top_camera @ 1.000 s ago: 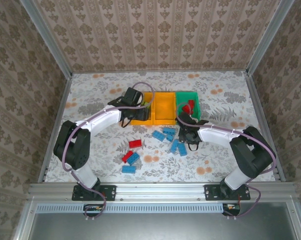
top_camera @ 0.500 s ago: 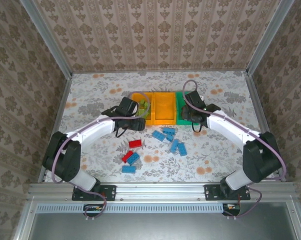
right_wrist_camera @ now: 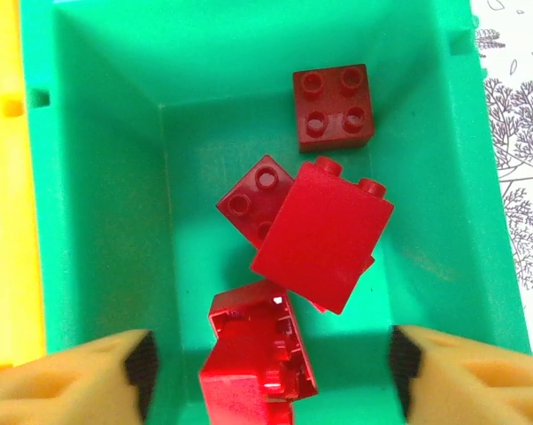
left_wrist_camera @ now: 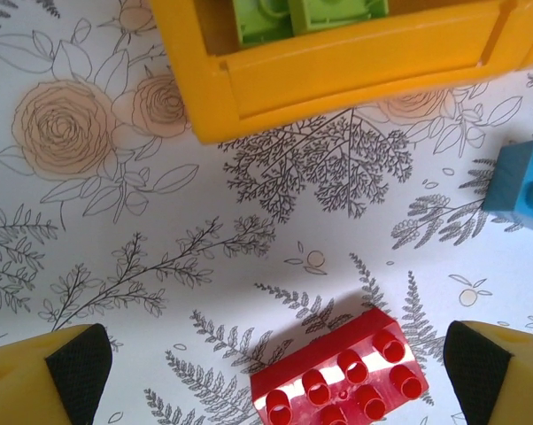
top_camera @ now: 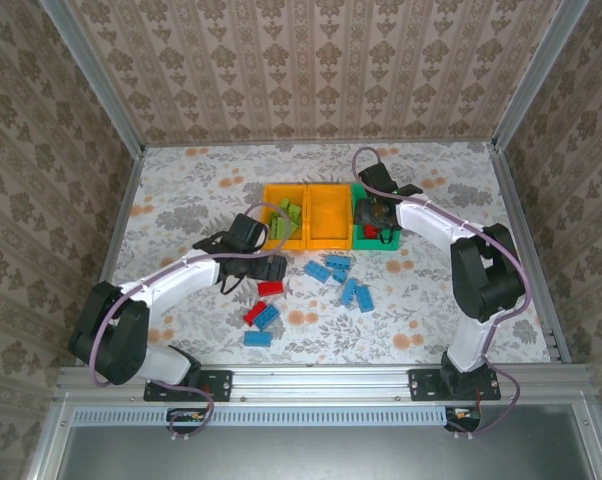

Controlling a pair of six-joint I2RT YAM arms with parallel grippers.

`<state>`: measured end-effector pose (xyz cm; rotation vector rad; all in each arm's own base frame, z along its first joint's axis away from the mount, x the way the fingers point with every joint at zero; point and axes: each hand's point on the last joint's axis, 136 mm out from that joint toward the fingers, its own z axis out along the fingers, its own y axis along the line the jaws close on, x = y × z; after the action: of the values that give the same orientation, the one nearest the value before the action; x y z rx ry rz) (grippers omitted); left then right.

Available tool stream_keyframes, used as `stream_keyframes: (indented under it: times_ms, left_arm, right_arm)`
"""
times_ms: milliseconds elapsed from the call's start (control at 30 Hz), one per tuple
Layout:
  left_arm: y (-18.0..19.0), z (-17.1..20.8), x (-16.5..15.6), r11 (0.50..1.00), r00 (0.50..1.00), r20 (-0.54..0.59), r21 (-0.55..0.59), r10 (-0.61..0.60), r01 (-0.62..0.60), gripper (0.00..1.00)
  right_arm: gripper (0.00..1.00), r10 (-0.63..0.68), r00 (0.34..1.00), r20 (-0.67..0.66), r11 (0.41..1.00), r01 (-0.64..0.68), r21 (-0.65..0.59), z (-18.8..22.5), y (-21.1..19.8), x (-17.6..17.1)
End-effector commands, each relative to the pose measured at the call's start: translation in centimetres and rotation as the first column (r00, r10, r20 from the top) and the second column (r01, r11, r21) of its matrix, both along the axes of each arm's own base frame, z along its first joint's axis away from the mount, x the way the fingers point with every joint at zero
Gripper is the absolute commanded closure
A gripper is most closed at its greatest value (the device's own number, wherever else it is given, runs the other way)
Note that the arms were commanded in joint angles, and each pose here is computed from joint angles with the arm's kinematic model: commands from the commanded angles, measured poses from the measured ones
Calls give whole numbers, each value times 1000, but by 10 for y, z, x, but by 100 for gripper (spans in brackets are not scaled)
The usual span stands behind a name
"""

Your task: Sort the legos into containers by color

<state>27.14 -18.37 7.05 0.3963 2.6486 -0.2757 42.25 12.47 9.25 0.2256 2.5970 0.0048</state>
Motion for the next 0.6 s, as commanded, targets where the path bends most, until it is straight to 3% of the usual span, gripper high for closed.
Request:
stream_keyframes:
  times_ms: [0,300,567]
  left_arm:
    - [2,0,-2,1000,1000,10,-13,19,-19,0]
    - [0,-5,2,999,1000,9,-16,30,-29,0]
    - [-3,0,1,999,1000,25,-34,12,-11,0]
  right_arm:
    - [22,55,998,20,998,-55,-30,20,4,-18]
    - [23,61,995,-78,997,-58,42,0,22,-119]
    - [28,158,978,-133,987,-154,42,-33,36,-174]
